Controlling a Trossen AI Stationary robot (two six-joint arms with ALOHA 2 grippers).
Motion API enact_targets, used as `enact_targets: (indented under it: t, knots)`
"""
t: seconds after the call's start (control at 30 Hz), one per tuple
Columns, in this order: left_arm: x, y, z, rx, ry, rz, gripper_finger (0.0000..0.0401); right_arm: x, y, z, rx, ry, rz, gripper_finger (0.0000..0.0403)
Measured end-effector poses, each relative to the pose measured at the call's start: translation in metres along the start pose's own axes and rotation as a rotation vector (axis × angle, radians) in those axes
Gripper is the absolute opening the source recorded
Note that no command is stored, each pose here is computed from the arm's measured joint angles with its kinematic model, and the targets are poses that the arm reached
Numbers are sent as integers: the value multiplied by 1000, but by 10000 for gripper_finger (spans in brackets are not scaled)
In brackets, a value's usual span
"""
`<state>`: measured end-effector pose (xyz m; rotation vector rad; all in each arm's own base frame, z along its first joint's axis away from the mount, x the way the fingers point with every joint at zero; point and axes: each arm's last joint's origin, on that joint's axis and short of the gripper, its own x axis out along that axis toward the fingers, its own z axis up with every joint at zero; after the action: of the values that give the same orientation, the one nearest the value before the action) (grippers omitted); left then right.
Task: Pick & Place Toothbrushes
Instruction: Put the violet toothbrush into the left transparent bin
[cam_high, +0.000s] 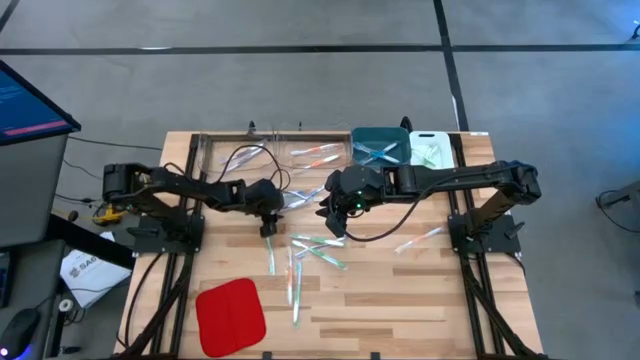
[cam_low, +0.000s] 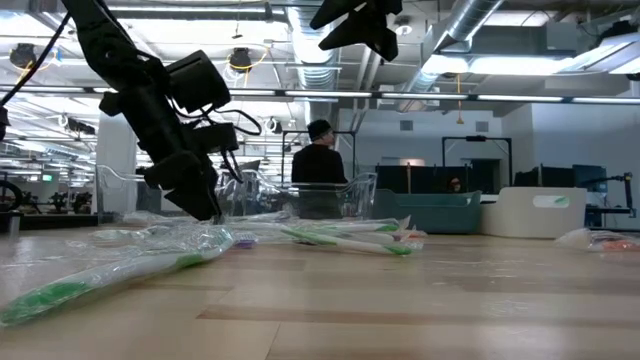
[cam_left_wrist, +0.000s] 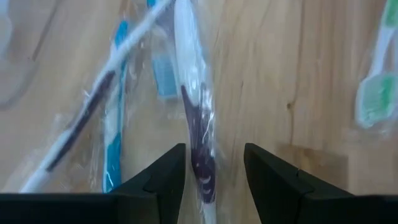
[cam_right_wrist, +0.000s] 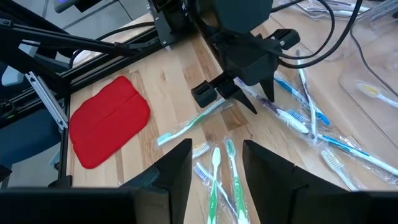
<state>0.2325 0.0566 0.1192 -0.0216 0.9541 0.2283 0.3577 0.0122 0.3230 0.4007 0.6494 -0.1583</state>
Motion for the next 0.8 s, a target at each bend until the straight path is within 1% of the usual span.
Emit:
enact_targets:
  t: [0.2, 0.33, 0.43, 0.57, 0.67, 0.8]
  knots:
    - [10, -1, -4, 0, 40, -2, 159, 0, 0, 0, 0, 0, 0, 138]
    - [9, -4, -4, 3, 37, -4, 153, 0, 0, 0, 0, 0, 0, 134]
    - [6, -5, -2, 7, 25, -7, 128, 0, 0, 0, -1, 1, 0, 135]
    - [3, -6, -3, 9, 32, -11, 73, 0, 0, 0, 0, 1, 0, 134]
    - [0, -6, -5, -21, 49, -11, 32, 0, 0, 0, 0, 1, 0, 134]
    - [-9, -7, -8, -28, 87, -14, 31, 0, 0, 0, 0, 0, 0, 134]
